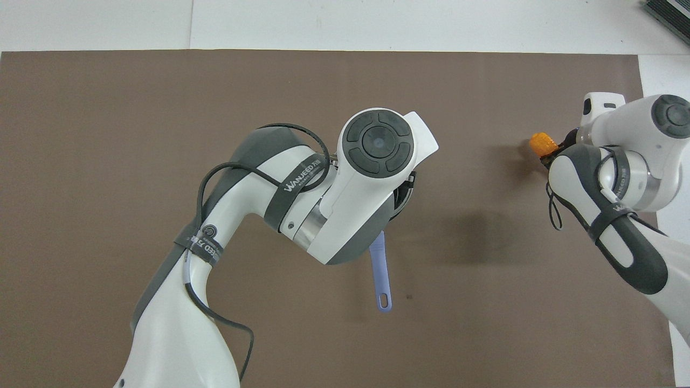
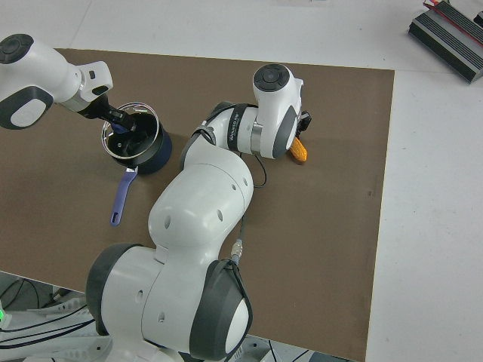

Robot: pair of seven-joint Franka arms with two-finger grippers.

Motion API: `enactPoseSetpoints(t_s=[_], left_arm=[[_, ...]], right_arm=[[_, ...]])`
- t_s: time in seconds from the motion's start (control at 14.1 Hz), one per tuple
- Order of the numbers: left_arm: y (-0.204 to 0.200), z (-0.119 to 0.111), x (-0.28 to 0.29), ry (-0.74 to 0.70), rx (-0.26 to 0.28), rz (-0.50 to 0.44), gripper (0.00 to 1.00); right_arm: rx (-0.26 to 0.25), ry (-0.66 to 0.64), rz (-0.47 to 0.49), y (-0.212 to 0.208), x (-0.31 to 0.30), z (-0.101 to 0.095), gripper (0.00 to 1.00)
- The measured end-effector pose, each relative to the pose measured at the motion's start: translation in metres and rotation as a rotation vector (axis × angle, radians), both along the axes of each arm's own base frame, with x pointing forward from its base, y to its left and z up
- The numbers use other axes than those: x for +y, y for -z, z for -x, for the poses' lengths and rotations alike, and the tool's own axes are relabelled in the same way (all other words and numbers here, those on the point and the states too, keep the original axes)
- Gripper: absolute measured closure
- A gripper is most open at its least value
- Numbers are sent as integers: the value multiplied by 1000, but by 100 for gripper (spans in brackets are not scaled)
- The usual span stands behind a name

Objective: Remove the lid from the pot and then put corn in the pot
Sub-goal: 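Lift the lid aside with the left gripper while the right gripper carries corn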

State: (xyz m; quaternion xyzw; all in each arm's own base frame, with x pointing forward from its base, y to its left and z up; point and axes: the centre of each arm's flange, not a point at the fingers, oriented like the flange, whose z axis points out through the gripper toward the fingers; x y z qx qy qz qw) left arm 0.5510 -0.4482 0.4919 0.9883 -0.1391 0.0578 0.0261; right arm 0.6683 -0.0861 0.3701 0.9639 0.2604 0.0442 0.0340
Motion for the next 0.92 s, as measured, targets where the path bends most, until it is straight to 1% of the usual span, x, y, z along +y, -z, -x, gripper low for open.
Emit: enactPoseSetpoints(t_s=[0.14,0.28,0.43,0.57,0.71,0.92], left_arm=[[6,-17,39,20,17,-22,34],[10,-33,81,20,36,-35,34],[9,-50,125,-6,49,-27,34],[8,-67,168,-30,62,-9,34],[11,-84,217,-19,77,-12,34],[19,-102,282,-19,91,-17,34]], right_arm=[[-8,70,-14,-40,14,6,65],[5,123,-26,-74,40,15,65],[25,167,-34,-98,76,21,65],[37,200,-37,-110,112,23,65],[43,224,-33,-111,156,27,65],[31,263,-35,-114,226,38,65]])
